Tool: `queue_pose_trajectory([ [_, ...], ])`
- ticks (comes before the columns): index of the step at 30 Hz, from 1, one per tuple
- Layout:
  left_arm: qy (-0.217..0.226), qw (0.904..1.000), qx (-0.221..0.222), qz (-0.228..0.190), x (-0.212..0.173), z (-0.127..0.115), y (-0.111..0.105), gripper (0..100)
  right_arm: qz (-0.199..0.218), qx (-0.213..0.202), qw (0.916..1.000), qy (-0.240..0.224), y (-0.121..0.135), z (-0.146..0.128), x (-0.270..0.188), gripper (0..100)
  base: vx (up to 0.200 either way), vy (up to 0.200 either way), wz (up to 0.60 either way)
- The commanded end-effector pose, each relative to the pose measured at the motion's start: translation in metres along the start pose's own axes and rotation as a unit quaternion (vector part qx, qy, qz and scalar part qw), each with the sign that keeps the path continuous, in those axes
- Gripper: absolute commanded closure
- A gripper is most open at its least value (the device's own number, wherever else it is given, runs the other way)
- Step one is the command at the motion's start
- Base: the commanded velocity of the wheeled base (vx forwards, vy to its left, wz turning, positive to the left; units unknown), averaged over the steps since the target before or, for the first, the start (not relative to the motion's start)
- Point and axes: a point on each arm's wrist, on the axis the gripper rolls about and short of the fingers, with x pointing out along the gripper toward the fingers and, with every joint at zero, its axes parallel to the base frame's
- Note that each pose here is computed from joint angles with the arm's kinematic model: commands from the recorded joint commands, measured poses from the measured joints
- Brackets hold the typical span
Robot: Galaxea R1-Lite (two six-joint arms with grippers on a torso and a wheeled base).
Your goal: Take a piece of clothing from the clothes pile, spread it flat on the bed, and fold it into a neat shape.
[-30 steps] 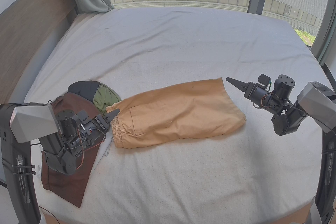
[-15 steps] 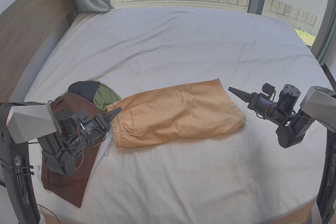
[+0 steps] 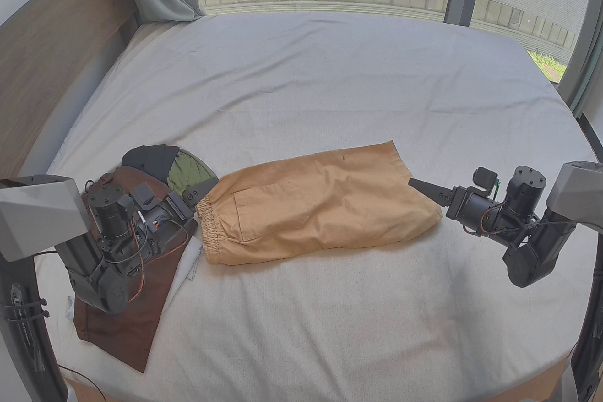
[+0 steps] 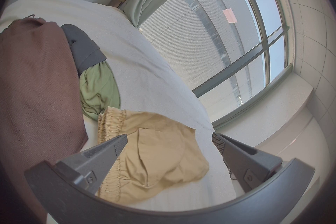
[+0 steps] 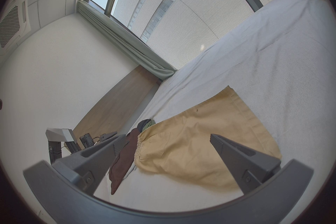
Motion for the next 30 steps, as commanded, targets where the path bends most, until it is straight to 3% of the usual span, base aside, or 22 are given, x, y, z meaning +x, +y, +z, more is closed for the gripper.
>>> queue_pose_trajectory([
  [1,-0.005,0.9997,0.004,-0.024,-0.011,0.008,-0.020,0,0.011,-0.005,0.9999,-0.001,0.021,0.005,-0.007,0,0.000,0.000,0.00],
  [16,0.022,0.9984,0.022,-0.047,-0.032,0.002,-0.041,0,-0.002,-0.006,1.0000,0.007,0.018,-0.006,-0.003,0,0.000,0.000,0.00],
  [21,0.026,0.9957,0.081,-0.037,-0.030,-0.003,-0.035,0,-0.017,-0.008,0.9998,0.009,0.015,-0.012,0.001,0,0.000,0.000,0.00],
  [26,0.025,0.9921,0.120,-0.025,-0.031,-0.005,-0.031,0,-0.085,-0.020,0.9959,0.024,0.005,-0.019,0.006,0,0.000,0.000,0.00],
  [30,0.025,0.9918,0.124,-0.016,-0.029,-0.007,-0.029,0,-0.090,-0.017,0.9954,0.031,0.005,-0.024,0.008,0,0.000,0.000,0.00],
])
